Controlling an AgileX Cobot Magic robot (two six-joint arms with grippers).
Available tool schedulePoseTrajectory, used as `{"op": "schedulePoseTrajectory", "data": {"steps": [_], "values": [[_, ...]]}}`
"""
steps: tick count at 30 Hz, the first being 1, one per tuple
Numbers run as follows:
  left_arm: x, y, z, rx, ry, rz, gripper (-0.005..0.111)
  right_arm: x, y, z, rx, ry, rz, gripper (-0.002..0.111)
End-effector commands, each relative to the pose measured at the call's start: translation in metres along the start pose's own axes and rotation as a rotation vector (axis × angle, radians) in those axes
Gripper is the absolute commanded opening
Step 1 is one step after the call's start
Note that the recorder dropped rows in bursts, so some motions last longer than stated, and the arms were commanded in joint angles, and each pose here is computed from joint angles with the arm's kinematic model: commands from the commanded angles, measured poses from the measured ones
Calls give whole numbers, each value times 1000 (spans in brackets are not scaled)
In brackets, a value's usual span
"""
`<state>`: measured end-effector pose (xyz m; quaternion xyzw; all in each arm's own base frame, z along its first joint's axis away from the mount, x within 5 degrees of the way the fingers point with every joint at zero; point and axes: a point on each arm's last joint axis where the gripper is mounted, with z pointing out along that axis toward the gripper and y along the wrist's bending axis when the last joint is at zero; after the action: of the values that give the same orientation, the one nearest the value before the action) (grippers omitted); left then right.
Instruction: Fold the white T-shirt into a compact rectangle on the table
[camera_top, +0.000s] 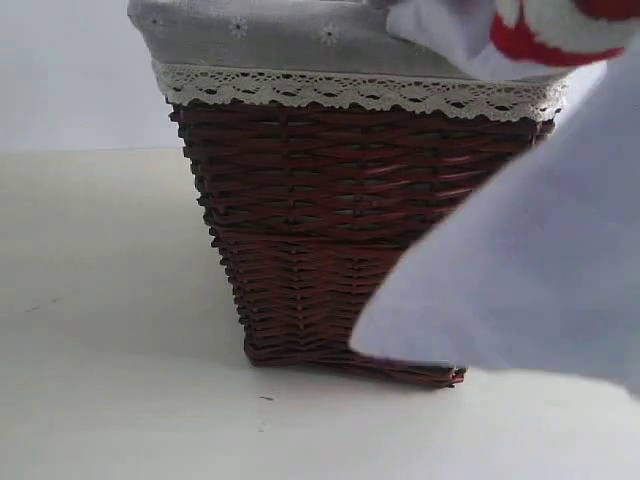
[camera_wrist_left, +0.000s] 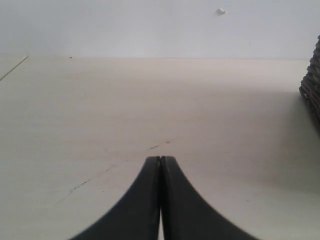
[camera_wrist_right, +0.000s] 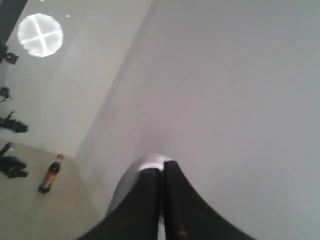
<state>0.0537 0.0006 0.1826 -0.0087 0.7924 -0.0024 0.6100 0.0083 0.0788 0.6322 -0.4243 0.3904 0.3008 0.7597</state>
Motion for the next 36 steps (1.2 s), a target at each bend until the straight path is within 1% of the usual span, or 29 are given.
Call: {"op": "schedulePoseTrajectory", "data": {"steps": [1,2,4,7,10,12,14,16,18,19,20,22,23,24,25,28,33,35,36], "values": [[0,0,0,6,-11,7,0,-29,-22,-13,345,-261,3,0],[0,0,0,6,-11,7,0,-37,-23,-17,392,-307,-11,0],[0,0,0,6,-11,7,0,-44,-23,-18,413,-339,-23,0],[0,0,0,6,-11,7,0,-56,-16,-21,392,-386,-29,0],[0,0,0,6,-11,7,0,-76,-6,-28,346,-521,38,0],[0,0,0,6,-11,7,0,-85,1,-31,338,-553,18,0],[0,0,0,6,-11,7,0,-88,7,-31,316,-517,-40,0],[0,0,0,6,-11,7,0,-83,11,-27,280,-449,-85,0],[0,0,0,6,-11,7,0,-75,15,-22,224,-351,-129,0],[0,0,0,6,-11,7,0,-64,11,-14,168,-269,-137,0],[0,0,0,6,-11,7,0,-61,9,-12,147,-255,-126,0],[0,0,0,6,-11,7,0,-69,1,-13,166,-387,-29,0],[0,0,0,6,-11,7,0,-81,-1,-20,201,-523,54,0],[0,0,0,6,-11,7,0,-88,0,-25,206,-596,97,0],[0,0,0,6,-11,7,0,-96,4,-29,209,-632,91,0],[0,0,0,6,-11,7,0,-103,11,-31,202,-639,54,0],[0,0,0,6,-11,7,0,-121,19,-45,227,-772,92,0],[0,0,0,6,-11,7,0,-126,24,-48,231,-786,71,0],[0,0,0,6,-11,7,0,-125,25,-47,238,-758,30,0]]}}
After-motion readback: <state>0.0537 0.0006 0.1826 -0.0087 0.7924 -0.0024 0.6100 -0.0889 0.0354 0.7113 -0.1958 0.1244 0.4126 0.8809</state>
